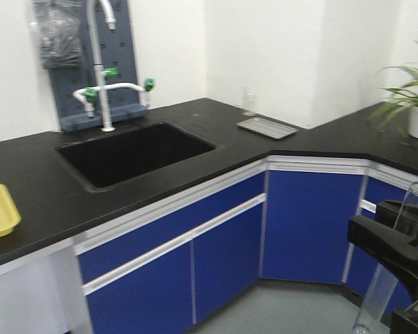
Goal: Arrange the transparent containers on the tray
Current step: 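Drive the base to the counter with the yellow tray, holding both tubes, then bring both held tubes over the yellow tray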
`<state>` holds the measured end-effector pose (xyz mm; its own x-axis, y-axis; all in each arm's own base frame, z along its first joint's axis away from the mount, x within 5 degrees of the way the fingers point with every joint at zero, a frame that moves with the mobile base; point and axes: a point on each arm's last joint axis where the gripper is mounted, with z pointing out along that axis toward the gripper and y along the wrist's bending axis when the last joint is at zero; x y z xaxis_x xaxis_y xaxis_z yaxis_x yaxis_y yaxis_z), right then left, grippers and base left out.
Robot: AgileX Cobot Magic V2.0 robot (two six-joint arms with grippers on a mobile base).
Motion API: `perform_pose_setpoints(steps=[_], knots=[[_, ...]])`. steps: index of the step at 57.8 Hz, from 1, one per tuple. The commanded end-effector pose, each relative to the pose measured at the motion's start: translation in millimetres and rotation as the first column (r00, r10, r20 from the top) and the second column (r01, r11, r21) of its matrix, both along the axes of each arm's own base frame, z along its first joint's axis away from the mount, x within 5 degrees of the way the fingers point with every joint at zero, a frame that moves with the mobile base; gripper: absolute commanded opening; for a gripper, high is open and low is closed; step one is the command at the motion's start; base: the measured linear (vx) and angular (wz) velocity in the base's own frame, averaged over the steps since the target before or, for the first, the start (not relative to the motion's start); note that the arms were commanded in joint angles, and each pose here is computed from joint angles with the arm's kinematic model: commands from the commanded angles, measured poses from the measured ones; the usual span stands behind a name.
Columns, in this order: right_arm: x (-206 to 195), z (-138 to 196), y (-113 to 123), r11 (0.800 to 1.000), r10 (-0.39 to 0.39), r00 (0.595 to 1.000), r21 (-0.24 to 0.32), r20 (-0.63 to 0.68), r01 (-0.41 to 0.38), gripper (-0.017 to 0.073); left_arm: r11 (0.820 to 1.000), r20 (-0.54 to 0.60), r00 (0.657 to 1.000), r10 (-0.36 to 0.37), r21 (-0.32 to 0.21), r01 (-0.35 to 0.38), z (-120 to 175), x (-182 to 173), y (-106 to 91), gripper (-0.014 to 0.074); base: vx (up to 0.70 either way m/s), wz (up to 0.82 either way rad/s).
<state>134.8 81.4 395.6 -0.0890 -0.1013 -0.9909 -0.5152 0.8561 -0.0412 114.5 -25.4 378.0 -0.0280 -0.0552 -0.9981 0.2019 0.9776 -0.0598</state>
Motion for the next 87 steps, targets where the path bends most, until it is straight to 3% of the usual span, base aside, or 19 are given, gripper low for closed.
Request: perform_pose_setpoints(steps=[1,87], knots=[[-2.4,18.9,-2.1,0.998,-0.004,0.994,0.055,0.111,-0.002,0.0009,0.999,0.112,0.993,-0.025,-0.028,0.028,19.6,-3.2,-1.7,0.0128,0.01,0.5],[-2.4,18.9,-2.1,0.998,-0.004,0.994,0.055,0.111,-0.002,0.0009,0.999,0.112,0.993,-0.025,-0.028,0.028,19.6,-3.2,-1.7,0.0128,0.13,0.35]])
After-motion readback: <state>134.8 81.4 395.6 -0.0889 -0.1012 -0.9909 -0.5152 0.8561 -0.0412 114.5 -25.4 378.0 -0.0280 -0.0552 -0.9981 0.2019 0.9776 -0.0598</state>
